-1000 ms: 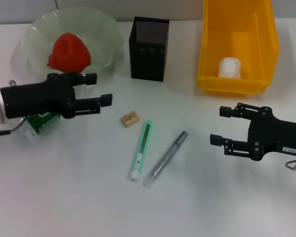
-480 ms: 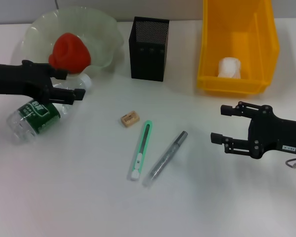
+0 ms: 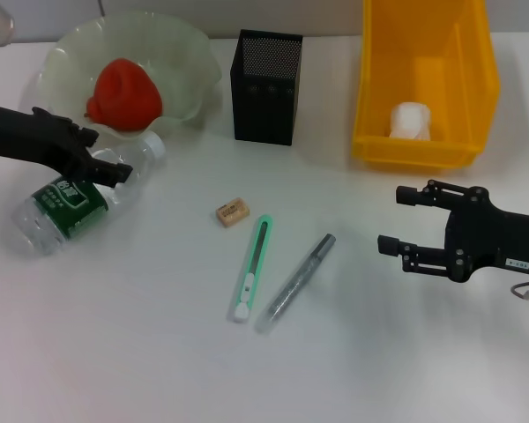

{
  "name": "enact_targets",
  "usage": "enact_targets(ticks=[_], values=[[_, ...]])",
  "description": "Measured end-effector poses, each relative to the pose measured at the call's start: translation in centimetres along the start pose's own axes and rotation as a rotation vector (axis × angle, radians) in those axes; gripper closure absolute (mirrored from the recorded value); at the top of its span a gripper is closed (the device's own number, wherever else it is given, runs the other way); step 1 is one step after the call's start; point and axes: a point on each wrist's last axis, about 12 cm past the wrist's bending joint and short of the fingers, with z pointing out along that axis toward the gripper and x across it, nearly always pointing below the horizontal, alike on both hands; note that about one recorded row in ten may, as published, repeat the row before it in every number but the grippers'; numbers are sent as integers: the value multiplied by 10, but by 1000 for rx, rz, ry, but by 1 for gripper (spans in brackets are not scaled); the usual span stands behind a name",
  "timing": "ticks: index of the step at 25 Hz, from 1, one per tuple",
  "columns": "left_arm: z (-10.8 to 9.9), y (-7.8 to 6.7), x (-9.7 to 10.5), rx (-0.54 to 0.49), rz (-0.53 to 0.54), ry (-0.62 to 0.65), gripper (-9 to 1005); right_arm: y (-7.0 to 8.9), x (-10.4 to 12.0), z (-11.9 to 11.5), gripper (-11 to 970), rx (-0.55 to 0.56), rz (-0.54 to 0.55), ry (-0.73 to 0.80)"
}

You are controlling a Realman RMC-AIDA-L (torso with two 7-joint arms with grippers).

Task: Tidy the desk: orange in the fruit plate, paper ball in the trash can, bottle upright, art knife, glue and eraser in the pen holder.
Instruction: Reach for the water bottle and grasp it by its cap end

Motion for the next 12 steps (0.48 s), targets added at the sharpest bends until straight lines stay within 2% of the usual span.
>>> enact_targets(ticks=[12], values=[[9, 4, 3, -33, -6, 54, 202, 0, 0, 1, 208, 2, -9, -3]])
